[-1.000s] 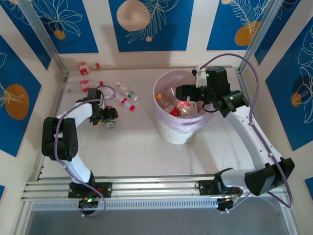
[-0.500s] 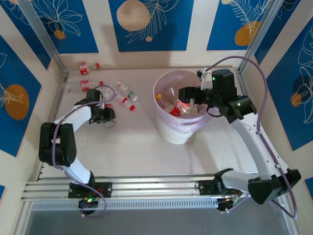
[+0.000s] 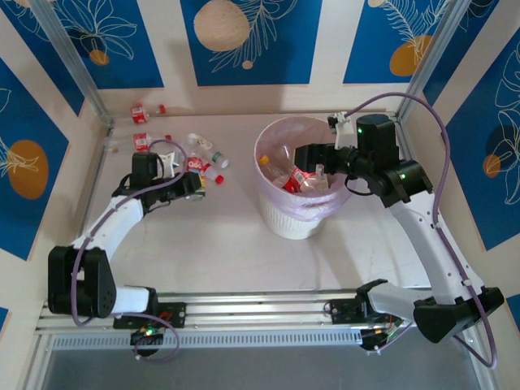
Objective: Put the plastic bottles in the bin
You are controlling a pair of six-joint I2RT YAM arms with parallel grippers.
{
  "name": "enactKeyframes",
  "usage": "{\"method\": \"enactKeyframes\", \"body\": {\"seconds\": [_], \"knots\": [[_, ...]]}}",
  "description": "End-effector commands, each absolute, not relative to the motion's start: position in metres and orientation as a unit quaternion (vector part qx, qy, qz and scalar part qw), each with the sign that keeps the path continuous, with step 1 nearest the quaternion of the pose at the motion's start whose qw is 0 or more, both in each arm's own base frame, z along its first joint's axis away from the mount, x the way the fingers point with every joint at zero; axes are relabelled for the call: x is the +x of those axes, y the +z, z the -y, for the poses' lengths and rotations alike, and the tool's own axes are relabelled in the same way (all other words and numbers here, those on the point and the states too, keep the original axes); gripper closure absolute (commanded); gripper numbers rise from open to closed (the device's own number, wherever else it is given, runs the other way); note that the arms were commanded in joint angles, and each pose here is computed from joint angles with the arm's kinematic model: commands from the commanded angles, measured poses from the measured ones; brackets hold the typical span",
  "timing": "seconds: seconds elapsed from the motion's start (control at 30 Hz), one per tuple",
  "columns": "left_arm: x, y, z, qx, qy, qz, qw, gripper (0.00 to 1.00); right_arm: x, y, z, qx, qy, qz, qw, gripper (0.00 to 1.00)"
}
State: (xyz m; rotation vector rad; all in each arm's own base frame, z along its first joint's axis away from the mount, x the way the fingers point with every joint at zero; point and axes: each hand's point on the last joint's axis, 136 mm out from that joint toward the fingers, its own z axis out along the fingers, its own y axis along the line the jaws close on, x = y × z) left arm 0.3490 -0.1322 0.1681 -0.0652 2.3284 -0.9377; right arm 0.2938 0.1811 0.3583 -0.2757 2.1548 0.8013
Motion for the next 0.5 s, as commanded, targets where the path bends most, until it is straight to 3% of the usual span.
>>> {"method": "enactKeyframes", "body": {"seconds": [0.0,0.13,0.37,0.47], "knots": [[0.339,0.234,0.161,0.050,-0.443,-0.813,0.375,0.67,0.285,0.392,-0.212,-0.138,0.382,-0.821,0.400,0.06],[0.324,0.266,0.171,0.092,-0.481,-0.772,0.406,0.77,0.283,0.405,-0.249,-0.174,0.404,-0.810,0.389,0.05],[0.310,0.279,0.192,0.140,-0.514,-0.739,0.413,1.00,0.296,0.419,-0.319,-0.230,0.428,-0.786,0.383,0.04],[0.310,0.284,0.195,0.140,-0.527,-0.727,0.417,1.00,0.313,0.412,-0.340,-0.233,0.416,-0.794,0.378,0.05]]}}
